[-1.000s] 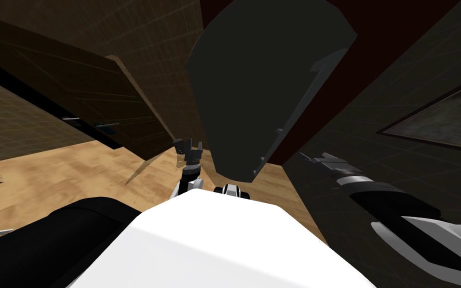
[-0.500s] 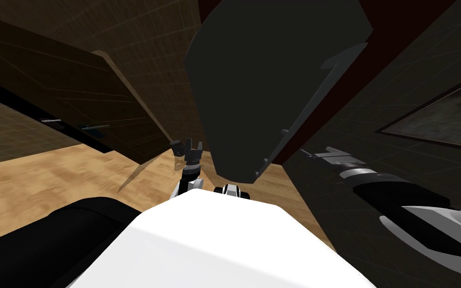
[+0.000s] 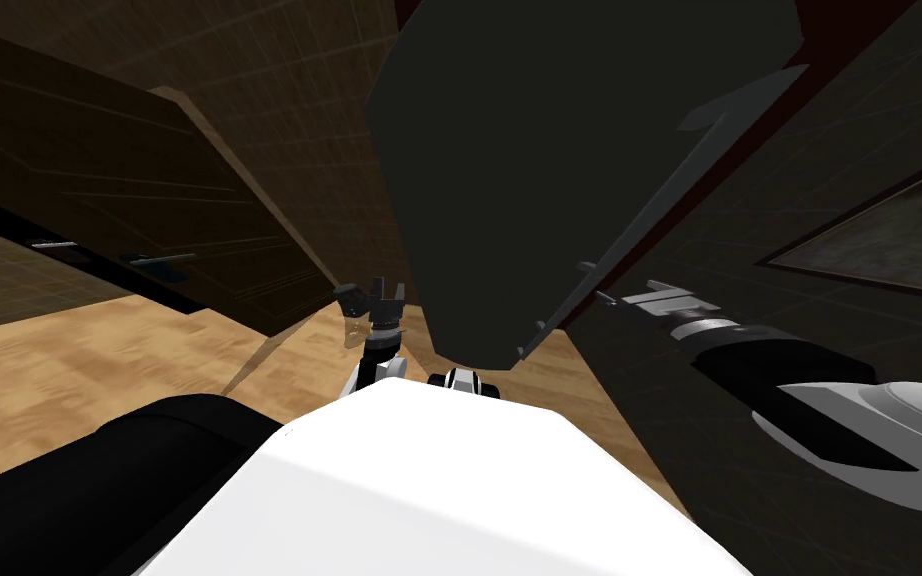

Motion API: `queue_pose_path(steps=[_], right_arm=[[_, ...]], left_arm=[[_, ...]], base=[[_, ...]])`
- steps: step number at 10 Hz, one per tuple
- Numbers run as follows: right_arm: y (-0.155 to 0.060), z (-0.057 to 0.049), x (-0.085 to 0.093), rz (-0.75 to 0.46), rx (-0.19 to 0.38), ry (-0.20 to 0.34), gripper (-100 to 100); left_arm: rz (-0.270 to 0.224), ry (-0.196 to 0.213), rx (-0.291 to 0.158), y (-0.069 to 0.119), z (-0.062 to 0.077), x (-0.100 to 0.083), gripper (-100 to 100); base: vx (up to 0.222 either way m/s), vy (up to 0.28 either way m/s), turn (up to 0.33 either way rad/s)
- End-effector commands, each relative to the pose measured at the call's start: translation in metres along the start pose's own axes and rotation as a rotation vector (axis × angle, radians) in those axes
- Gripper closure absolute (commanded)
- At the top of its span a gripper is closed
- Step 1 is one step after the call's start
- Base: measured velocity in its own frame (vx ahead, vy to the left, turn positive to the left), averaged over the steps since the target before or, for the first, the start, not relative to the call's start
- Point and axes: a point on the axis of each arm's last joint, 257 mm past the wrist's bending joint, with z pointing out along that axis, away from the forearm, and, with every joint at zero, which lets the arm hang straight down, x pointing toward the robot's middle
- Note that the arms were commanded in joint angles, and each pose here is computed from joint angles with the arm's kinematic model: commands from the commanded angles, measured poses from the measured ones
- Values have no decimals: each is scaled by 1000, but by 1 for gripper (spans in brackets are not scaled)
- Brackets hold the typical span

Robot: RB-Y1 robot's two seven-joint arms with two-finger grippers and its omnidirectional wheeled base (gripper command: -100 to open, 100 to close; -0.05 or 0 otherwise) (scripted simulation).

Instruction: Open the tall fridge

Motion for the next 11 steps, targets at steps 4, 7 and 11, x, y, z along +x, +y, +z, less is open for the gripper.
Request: queue_pose_path(steps=[4, 7, 11], right_arm=[[6, 13, -20, -88, -14, -21, -100], [6, 16, -25, -92, -18, -25, 100], [-21, 15, -11, -91, 34, 11, 100]], left_arm=[[0, 0, 0, 0, 0, 0, 0], [0, 0, 0, 0, 0, 0, 0], [-1, 0, 0, 0, 0, 0, 0]], base=[[40, 64, -33], [57, 10, -24], [-114, 236, -215]])
